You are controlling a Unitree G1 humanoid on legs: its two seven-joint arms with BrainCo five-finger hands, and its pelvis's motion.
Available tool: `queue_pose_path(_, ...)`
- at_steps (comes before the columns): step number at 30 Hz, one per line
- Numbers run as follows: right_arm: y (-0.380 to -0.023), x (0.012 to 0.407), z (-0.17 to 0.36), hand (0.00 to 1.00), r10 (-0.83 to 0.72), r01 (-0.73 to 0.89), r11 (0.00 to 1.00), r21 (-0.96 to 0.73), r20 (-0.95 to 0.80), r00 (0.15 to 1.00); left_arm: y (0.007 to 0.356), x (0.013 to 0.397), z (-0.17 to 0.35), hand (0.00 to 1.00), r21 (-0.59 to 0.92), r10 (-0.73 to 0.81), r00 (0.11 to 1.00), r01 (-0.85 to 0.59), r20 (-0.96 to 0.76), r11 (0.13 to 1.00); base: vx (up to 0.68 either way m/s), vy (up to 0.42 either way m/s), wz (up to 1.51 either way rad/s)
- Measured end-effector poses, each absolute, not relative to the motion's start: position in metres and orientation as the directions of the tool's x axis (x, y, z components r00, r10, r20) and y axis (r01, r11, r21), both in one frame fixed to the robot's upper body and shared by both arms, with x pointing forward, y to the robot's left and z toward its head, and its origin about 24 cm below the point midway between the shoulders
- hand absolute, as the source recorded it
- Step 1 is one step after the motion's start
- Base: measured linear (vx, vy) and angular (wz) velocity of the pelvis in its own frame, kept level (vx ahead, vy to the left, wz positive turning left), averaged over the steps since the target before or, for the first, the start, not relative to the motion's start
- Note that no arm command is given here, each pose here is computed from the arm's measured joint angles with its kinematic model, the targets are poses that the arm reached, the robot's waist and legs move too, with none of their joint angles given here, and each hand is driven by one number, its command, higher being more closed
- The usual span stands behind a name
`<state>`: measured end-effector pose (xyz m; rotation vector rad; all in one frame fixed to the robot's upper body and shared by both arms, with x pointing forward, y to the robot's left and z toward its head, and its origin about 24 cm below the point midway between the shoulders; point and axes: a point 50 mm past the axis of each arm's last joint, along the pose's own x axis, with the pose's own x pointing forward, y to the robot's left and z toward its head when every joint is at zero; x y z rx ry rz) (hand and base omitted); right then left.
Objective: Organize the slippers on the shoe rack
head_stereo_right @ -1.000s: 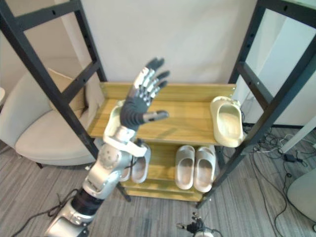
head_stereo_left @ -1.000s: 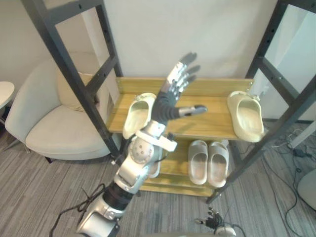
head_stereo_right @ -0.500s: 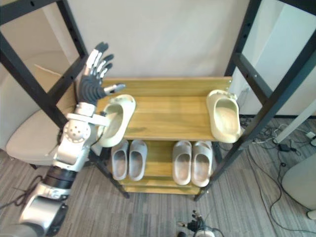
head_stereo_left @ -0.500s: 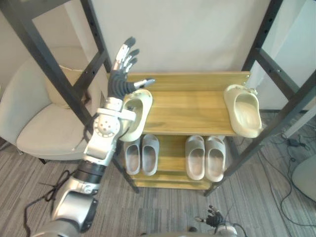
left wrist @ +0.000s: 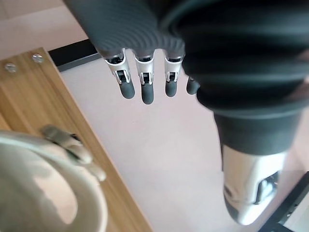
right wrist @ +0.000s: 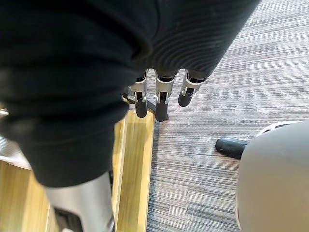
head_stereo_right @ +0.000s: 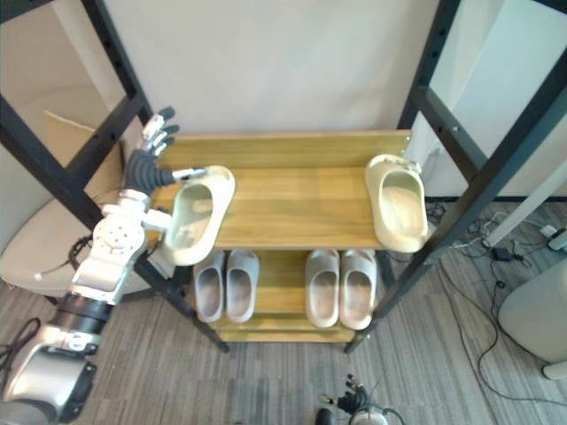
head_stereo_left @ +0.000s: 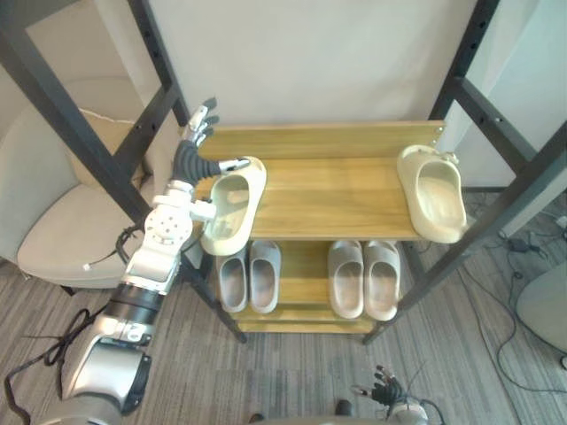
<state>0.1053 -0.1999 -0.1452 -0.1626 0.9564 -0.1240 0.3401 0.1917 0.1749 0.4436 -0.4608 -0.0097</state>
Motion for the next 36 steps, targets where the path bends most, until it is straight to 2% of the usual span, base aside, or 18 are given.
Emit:
queue_pose_path(4, -0.200, 0.105, -0.145, 0.00, -0.177, 0.034, 0.981, -0.193, -0.800, 0.573, 0.202, 0.343, 0.167, 0.00, 0.500, -0.104, 0.921, -0.108, 0.377, 0.859, -0.01, 0.001, -0.06)
queue_pose_path(14, -0.200, 0.104, -0.142, 0.00, -0.179, 0.043, 0.981, -0.191, -0.790, 0.586, 0.210, 0.346, 0.157, 0.00, 0.589, -0.099, 0.944, -0.114, 0.316, 0.800, 0.00, -0.003, -0.06)
queue_pose_path(28, -0.199, 0.103, -0.139, 0.00, -0.181, 0.050, 0.981, -0.190, -0.775, 0.606, 0.221, 0.351, 0.149, 0.00, 0.788, -0.082, 0.963, -0.160, 0.257, 0.594, -0.01, -0.003, -0.02)
queue_pose_path(36, -0.200, 0.101, -0.137, 0.00, -0.185, 0.055, 0.980, -0.192, -0.764, 0.618, 0.227, 0.355, 0.150, 0.00, 0.828, -0.046, 0.966, -0.192, 0.253, 0.526, 0.00, -0.002, 0.00)
